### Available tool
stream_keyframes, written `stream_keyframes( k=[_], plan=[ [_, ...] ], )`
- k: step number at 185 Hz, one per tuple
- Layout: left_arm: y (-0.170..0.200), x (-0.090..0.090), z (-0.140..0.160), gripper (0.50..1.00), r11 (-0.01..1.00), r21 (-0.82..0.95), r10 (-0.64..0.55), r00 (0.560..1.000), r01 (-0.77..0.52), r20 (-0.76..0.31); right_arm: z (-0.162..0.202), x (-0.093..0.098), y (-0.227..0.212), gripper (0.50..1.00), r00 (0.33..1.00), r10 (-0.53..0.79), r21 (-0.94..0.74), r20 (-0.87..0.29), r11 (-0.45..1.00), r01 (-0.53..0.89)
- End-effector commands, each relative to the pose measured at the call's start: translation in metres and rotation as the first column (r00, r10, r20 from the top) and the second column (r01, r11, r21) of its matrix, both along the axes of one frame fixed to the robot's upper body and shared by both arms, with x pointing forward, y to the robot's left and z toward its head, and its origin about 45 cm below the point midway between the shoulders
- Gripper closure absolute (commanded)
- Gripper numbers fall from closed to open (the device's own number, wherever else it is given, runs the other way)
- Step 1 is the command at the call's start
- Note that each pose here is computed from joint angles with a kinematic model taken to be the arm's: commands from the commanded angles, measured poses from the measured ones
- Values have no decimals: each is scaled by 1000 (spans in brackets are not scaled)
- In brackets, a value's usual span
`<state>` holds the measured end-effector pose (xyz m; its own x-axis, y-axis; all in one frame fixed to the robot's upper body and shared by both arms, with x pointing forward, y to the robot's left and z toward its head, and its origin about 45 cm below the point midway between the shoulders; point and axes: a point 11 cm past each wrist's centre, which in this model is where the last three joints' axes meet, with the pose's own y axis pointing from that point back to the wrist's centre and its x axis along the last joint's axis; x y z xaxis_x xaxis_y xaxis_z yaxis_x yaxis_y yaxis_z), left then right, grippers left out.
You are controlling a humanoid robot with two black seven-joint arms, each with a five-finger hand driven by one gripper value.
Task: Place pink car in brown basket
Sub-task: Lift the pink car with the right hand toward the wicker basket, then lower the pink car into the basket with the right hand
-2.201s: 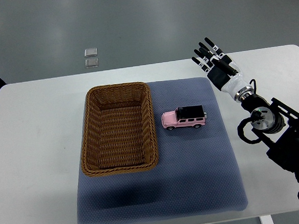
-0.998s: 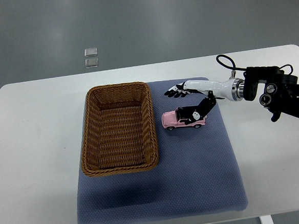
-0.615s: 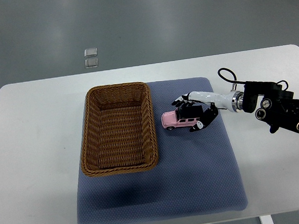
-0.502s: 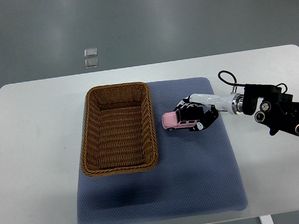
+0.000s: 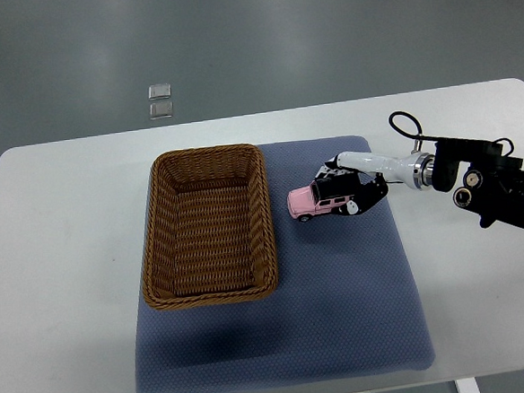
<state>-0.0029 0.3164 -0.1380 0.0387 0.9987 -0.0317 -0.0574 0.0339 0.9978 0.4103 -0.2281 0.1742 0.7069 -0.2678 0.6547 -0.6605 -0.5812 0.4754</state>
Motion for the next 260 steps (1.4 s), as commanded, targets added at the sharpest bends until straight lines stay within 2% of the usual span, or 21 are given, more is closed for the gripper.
stream_keyframes(
  k=[1,49,75,94,133,198,260],
  plan=[
    [0,0,0,500,1000,0,0,1000,0,0,18,4,-1,1000,999,9,12,31,1000,-9],
    [-1,0,0,500,1000,-2,0,1000,0,0,65,23,1,1000,994,27,22,110,999,-30],
    [-1,0,0,500,1000,-3,0,1000,0,0,94,35,24,1000,990,51,75,134,995,-61],
    [-2,1,0,500,1000,-6,-1,1000,1,2,106,37,65,1000,988,103,136,119,984,-119],
    [-2,0,0,500,1000,-6,0,1000,0,2,87,36,121,1000,977,191,91,98,976,-200],
    [-3,0,0,500,1000,-8,-2,1000,2,1,75,31,124,1000,978,194,92,78,975,-201],
    [-3,0,0,500,1000,-9,-3,1000,3,1,48,16,157,1000,978,194,141,74,969,-203]
  ],
)
